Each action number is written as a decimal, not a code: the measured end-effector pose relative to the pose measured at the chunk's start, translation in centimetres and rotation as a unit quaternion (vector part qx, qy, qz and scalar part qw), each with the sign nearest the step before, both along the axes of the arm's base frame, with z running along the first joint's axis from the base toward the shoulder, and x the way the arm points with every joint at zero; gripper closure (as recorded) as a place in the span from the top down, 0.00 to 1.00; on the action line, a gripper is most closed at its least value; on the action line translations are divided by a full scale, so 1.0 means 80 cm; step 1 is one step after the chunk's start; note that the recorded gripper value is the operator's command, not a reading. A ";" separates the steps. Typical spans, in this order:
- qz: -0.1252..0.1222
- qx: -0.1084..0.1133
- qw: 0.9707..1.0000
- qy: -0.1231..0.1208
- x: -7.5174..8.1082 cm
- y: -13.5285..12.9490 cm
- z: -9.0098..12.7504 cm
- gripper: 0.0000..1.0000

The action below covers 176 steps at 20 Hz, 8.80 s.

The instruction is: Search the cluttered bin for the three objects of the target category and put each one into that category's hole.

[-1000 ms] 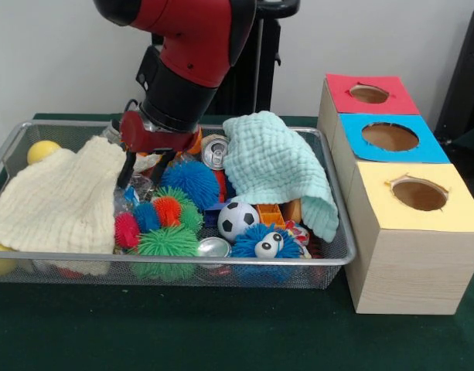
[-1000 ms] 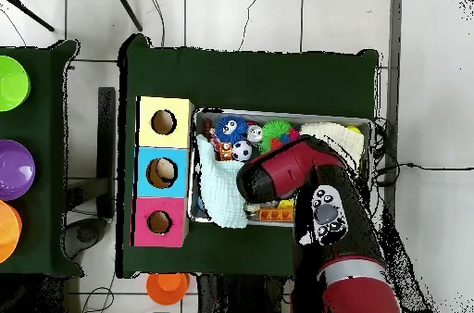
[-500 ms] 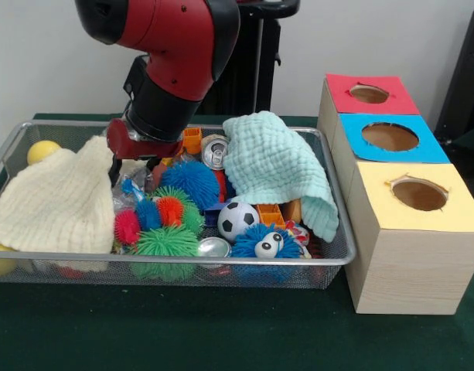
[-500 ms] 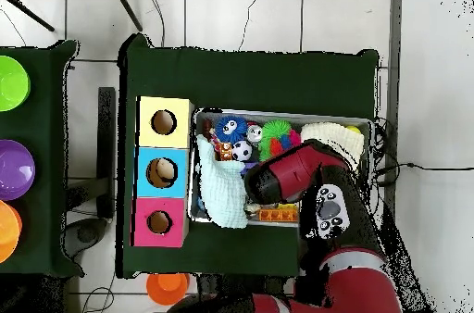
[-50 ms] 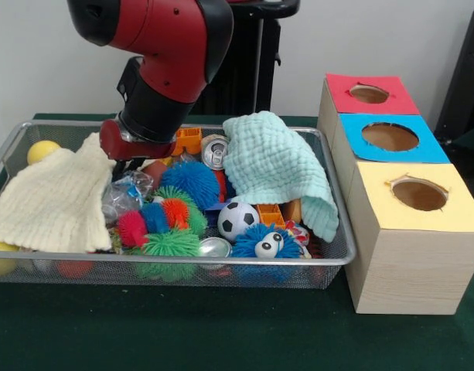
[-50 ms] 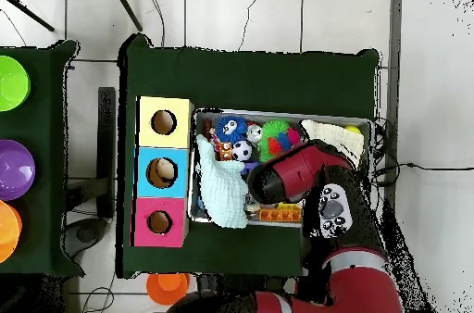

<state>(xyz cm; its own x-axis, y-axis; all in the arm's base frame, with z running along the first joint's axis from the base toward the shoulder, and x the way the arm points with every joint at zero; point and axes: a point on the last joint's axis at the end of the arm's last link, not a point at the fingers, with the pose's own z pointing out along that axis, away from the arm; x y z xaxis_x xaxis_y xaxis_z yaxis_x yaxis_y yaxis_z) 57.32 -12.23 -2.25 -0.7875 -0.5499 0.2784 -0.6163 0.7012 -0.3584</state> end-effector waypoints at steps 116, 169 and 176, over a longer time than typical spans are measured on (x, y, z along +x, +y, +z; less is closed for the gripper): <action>0.075 0.097 0.989 -0.082 0.024 0.046 0.099 0.00; 0.088 0.053 0.992 -0.070 0.023 0.019 0.033 1.00; 0.083 0.053 0.992 -0.075 0.035 0.015 0.024 1.00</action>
